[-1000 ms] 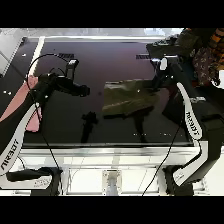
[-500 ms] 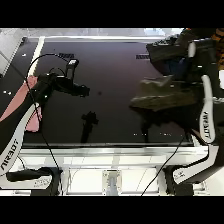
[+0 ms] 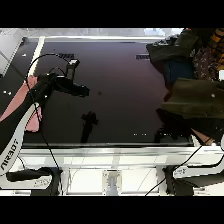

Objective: Fold the clothes and pants, and hang the long-sleeved shirts on hangers.

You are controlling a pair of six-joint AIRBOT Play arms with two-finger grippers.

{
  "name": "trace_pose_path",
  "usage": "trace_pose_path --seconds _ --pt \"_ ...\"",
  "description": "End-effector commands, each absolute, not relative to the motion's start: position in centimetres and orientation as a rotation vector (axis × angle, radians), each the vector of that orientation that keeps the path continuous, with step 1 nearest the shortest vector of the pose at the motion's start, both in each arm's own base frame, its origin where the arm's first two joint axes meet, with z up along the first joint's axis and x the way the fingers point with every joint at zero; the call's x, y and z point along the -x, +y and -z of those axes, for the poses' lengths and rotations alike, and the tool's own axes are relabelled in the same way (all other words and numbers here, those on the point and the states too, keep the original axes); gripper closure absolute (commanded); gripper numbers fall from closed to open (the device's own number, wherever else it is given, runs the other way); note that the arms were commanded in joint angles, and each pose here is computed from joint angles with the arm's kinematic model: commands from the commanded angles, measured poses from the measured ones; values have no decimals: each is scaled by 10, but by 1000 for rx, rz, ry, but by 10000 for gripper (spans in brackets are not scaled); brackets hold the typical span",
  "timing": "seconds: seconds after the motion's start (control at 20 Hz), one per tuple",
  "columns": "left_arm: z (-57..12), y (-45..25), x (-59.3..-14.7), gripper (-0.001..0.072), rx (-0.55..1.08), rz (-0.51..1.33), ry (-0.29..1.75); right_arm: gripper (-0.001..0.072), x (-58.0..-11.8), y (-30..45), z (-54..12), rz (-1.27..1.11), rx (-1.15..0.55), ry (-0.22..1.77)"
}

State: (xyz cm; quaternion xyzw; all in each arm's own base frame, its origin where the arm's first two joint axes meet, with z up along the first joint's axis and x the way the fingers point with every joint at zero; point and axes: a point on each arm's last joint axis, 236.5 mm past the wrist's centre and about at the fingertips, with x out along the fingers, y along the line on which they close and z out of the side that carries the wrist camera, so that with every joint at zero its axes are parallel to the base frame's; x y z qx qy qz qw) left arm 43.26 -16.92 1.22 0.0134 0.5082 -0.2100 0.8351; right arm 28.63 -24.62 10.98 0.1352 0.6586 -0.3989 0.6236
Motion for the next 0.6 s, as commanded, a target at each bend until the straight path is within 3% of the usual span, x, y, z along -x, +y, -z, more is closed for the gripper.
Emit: trace_pose_path --seconds 0.0,0.1,0.15,0.25,0.3,0.55 --pt "-13 -169 -433 430 -31 445 1074 698 -232 -276 -75 1006 -403 1628" --pt "-14 -169 -435 430 -29 444 1063 697 -214 -289 -55 1029 -437 1648" --pt "-15 -170 -438 430 -27 441 1052 638 -210 -294 -47 1033 -447 1650" --pt "-18 -171 -442 430 -20 438 1030 425 -201 -298 -34 1039 -459 1662" --pt "-18 -171 -443 430 -20 437 1025 372 -199 -300 -31 1043 -461 1658" --pt "-16 -166 -445 431 -48 427 1026 372 -227 -283 -23 936 -515 1609"
